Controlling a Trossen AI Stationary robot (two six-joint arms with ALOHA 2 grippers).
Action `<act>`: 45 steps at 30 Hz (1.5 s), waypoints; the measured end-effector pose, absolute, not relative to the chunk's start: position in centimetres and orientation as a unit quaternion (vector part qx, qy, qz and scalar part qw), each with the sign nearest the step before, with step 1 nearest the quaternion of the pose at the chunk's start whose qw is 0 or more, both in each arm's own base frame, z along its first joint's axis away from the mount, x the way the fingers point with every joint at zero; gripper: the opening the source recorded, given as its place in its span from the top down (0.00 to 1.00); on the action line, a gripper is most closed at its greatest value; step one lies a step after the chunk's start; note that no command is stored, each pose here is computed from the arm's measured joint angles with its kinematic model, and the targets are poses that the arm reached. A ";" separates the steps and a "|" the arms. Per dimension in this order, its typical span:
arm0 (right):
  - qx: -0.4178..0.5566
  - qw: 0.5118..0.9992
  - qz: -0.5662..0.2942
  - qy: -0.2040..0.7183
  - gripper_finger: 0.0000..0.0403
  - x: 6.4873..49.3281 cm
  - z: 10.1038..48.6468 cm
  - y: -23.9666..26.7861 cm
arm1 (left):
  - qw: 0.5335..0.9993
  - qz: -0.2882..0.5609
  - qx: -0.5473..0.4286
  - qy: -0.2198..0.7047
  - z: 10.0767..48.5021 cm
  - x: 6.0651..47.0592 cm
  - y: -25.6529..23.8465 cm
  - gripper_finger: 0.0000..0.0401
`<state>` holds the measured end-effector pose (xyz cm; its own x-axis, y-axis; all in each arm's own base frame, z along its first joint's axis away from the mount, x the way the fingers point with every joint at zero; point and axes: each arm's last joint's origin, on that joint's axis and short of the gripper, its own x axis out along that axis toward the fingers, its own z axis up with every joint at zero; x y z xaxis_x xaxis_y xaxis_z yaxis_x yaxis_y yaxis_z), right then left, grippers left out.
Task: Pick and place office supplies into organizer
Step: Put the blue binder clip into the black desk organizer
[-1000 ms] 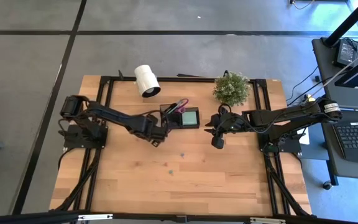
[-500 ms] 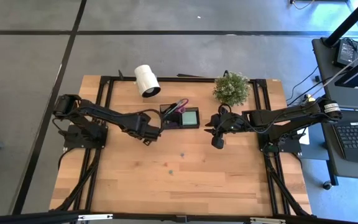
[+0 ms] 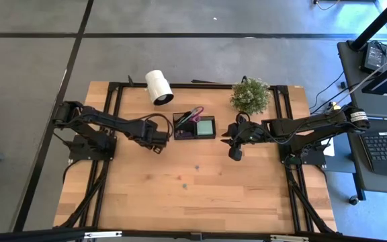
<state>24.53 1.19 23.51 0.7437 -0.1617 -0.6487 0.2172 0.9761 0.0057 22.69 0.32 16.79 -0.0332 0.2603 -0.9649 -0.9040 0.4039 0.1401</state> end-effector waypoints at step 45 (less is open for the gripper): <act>0.029 0.933 -0.097 0.345 0.74 24.5 23.5 1.2 | 0.629 0.422 -0.362 0.543 14.6 22.7 1.7 0.60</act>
<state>24.53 1.19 23.50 0.7434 -0.1620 -0.6490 0.2015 0.9794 -0.0137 22.71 1.69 14.56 0.0540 0.1375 -0.9890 -0.9242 0.3819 0.0026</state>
